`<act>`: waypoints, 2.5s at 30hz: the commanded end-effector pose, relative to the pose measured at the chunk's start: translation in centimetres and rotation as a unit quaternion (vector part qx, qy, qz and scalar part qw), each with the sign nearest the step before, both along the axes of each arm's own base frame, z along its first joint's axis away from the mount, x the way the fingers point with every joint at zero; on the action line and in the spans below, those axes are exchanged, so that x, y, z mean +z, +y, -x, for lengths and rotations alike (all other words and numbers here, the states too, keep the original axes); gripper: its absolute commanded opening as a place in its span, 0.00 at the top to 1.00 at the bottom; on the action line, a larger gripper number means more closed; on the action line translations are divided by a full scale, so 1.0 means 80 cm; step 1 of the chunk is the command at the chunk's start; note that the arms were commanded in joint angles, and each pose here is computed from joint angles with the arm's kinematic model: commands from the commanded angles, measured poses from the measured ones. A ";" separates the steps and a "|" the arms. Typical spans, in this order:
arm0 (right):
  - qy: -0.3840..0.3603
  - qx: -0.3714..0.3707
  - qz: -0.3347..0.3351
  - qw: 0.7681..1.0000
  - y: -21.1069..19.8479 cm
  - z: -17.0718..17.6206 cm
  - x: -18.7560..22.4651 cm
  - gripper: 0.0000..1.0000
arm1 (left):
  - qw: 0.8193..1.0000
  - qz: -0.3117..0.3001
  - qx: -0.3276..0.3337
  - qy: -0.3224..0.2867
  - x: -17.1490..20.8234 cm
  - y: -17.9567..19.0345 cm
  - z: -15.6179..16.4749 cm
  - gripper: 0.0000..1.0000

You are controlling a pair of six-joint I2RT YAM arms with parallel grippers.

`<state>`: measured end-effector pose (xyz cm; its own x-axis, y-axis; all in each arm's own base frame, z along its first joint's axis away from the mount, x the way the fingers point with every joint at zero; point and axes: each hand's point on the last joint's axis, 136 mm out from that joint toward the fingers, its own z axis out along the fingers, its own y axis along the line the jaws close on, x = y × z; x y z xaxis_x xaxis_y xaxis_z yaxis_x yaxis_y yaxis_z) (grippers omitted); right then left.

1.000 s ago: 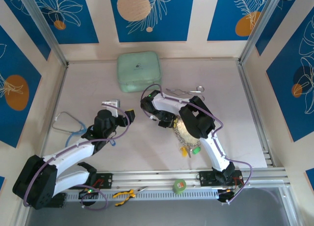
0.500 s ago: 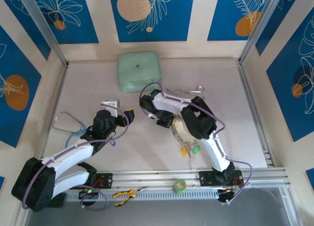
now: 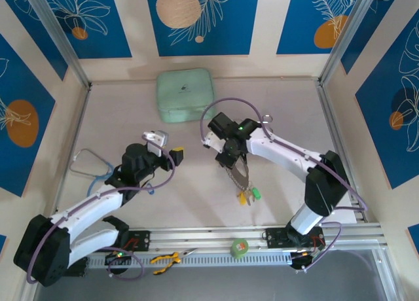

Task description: Put the keys on the keyring

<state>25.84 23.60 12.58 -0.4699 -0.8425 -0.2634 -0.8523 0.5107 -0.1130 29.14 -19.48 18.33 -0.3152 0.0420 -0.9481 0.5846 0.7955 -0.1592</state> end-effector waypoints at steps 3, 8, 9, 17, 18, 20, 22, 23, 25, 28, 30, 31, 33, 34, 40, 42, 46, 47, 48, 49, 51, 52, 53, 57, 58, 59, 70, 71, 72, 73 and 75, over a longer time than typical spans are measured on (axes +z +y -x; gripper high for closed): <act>-0.005 0.087 -0.121 0.989 0.034 0.021 0.014 1.00 | 0.988 -0.056 -0.122 -0.072 0.029 -0.034 0.024 0.38; -0.023 0.148 -0.185 0.971 0.043 0.041 0.033 1.00 | 0.965 -0.048 -0.244 -0.085 0.032 -0.071 0.060 0.52; -0.026 0.157 -0.191 0.969 0.044 0.044 0.036 1.00 | 0.959 -0.046 -0.265 -0.091 0.033 -0.077 0.068 0.55; -0.033 0.210 -0.220 0.952 0.049 0.065 0.046 1.00 | 0.931 -0.084 -0.342 -0.091 0.007 -0.112 0.097 0.73; -0.033 0.214 -0.222 0.951 0.051 0.066 0.045 1.00 | 0.930 -0.087 -0.347 -0.089 0.004 -0.116 0.098 0.75; -0.032 0.222 -0.224 0.948 0.054 0.068 0.044 1.00 | 0.927 -0.094 -0.352 -0.085 -0.003 -0.124 0.099 0.79; -0.032 0.226 -0.222 0.948 0.057 0.069 0.042 1.00 | 0.925 -0.099 -0.356 -0.083 -0.010 -0.129 0.099 0.81; -0.031 0.227 -0.221 0.948 0.058 0.068 0.041 1.00 | 0.924 -0.102 -0.359 -0.083 -0.013 -0.131 0.099 0.81; -0.031 0.229 -0.218 0.948 0.059 0.067 0.040 1.00 | 0.923 -0.104 -0.361 -0.080 -0.020 -0.133 0.099 0.82; -0.031 0.236 -0.217 0.947 0.061 0.069 0.038 1.00 | 0.922 -0.101 -0.367 -0.078 -0.026 -0.137 0.100 0.81; -0.032 0.243 -0.217 0.945 0.063 0.070 0.036 1.00 | 0.922 -0.102 -0.366 -0.076 -0.030 -0.138 0.099 0.81; -0.035 0.246 -0.216 0.944 0.063 0.070 0.036 1.00 | 0.921 -0.101 -0.368 -0.077 -0.032 -0.139 0.099 0.81; -0.037 0.247 -0.214 0.944 0.064 0.068 0.035 1.00 | 0.919 -0.095 -0.374 -0.078 -0.032 -0.142 0.101 0.80; -0.037 0.250 -0.213 0.944 0.065 0.069 0.035 1.00 | 0.918 -0.091 -0.378 -0.080 -0.032 -0.144 0.102 0.81; -0.036 0.257 -0.208 0.943 0.070 0.070 0.034 1.00 | 0.912 -0.076 -0.389 -0.106 -0.029 -0.149 0.106 0.81; -0.037 0.259 -0.209 0.942 0.071 0.070 0.034 1.00 | 0.912 -0.077 -0.390 -0.107 -0.031 -0.148 0.106 0.81; -0.035 0.262 -0.211 0.941 0.074 0.072 0.033 1.00 | 0.913 -0.071 -0.387 -0.111 -0.030 -0.148 0.106 0.80; -0.034 0.262 -0.214 0.940 0.075 0.072 0.034 1.00 | 0.914 -0.067 -0.383 -0.116 -0.028 -0.148 0.105 0.80; -0.032 0.262 -0.217 0.940 0.075 0.073 0.035 1.00 | 0.915 -0.063 -0.380 -0.118 -0.027 -0.148 0.105 0.80; -0.032 0.263 -0.221 0.939 0.076 0.074 0.035 1.00 | 0.917 -0.058 -0.376 -0.120 -0.026 -0.148 0.104 0.79; -0.032 0.264 -0.225 0.938 0.077 0.076 0.035 1.00 | 0.919 -0.048 -0.370 -0.130 -0.022 -0.148 0.103 0.79; -0.032 0.264 -0.224 0.938 0.076 0.076 0.034 1.00 | 0.919 -0.045 -0.368 -0.134 -0.020 -0.147 0.103 0.79; -0.033 0.263 -0.225 0.938 0.076 0.075 0.034 1.00 | 0.918 -0.042 -0.369 -0.137 -0.019 -0.147 0.104 0.80; -0.030 0.264 -0.228 0.937 0.075 0.077 0.032 1.00 | 0.916 -0.044 -0.376 -0.132 -0.023 -0.147 0.107 0.81; -0.028 0.265 -0.229 0.936 0.075 0.078 0.032 1.00 | 0.916 -0.043 -0.377 -0.132 -0.024 -0.147 0.108 0.81; -0.027 0.266 -0.229 0.936 0.075 0.079 0.030 1.00 | 0.916 -0.040 -0.377 -0.135 -0.021 -0.147 0.109 0.82; -0.030 0.269 -0.242 0.932 0.077 0.080 0.027 1.00 | 0.914 -0.024 -0.372 -0.159 -0.014 -0.149 0.107 1.00; -0.032 0.266 -0.246 0.932 0.076 0.079 0.026 0.99 | 0.914 -0.022 -0.371 -0.160 -0.016 -0.149 0.106 1.00; -0.031 0.263 -0.250 0.931 0.074 0.078 0.025 0.97 | 0.915 -0.021 -0.370 -0.160 -0.018 -0.149 0.106 1.00; -0.031 0.258 -0.253 0.932 0.072 0.077 0.022 0.94 | 0.915 -0.019 -0.370 -0.159 -0.020 -0.149 0.106 1.00; -0.027 0.249 -0.261 0.932 0.069 0.075 0.019 0.89 | 0.917 -0.018 -0.365 -0.161 -0.026 -0.148 0.105 1.00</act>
